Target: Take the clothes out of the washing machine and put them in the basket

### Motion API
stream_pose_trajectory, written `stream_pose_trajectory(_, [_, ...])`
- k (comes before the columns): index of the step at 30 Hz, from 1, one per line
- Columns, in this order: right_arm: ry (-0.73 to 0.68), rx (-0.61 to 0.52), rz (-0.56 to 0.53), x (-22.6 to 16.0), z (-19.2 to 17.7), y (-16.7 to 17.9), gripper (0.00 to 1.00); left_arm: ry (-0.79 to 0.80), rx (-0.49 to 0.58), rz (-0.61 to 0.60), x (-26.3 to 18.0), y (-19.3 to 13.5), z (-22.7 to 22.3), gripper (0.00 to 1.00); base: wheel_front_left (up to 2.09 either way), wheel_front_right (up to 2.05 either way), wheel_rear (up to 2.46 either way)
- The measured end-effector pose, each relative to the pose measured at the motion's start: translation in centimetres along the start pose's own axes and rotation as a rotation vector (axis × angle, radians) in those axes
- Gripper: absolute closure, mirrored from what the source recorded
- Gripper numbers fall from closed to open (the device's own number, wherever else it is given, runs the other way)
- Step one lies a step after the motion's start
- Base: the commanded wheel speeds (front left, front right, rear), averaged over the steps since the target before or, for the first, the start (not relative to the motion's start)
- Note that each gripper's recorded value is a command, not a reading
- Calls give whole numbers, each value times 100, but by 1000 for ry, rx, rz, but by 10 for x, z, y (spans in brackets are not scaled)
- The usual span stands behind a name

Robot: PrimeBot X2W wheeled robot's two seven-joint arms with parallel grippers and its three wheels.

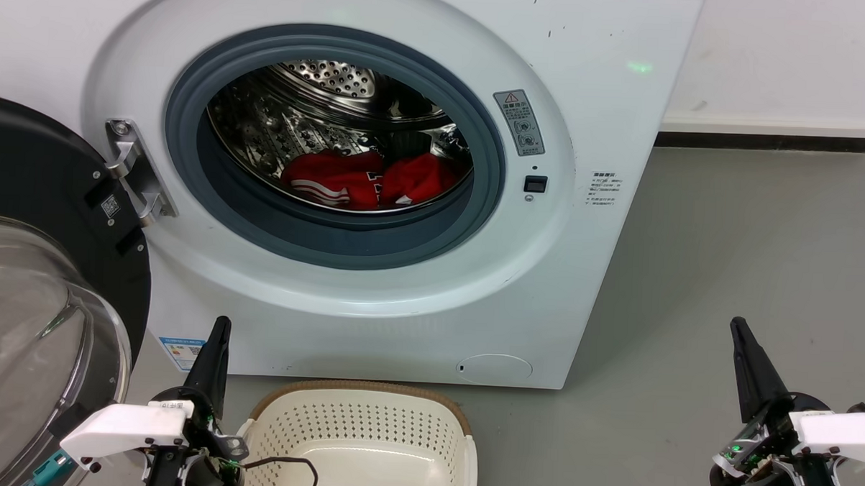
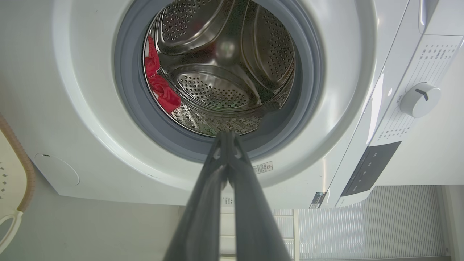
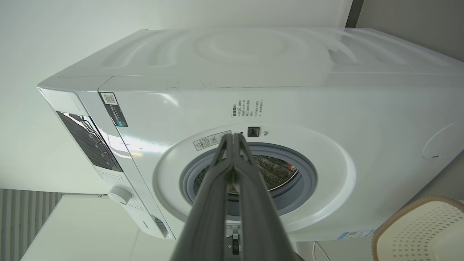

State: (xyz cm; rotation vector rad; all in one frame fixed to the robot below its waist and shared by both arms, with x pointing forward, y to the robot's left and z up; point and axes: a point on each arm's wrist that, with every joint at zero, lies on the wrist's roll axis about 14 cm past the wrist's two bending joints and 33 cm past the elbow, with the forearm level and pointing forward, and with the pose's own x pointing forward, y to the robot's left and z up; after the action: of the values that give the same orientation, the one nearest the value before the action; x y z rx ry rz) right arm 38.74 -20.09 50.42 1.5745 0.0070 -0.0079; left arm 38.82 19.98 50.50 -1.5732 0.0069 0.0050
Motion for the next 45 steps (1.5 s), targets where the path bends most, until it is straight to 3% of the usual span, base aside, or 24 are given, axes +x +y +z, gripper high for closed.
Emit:
stream_pose_trajectory(25, [0,0,0,0,0,0,100,0,0,0,0,0,0,100,0,0,0])
stream_pose_trajectory(26, [0,1,-6,-1,0,-2,0,0,0,7,-1,2,0,0,0,0,0])
stream_pose_trajectory(31, [-11,5,-80,-13,2,-27,0,-3,-5,80,-13,27,-1,0,0,0,0])
stream_pose_trajectory(36, [-28,-29,-86,-13,4,-28,0,-23,39,70,-12,23,2,0,0,0,0])
stream_pose_trajectory(45, [-46,-230,-53,-11,8,-14,0,-37,215,64,-9,13,3,0,0,0,0])
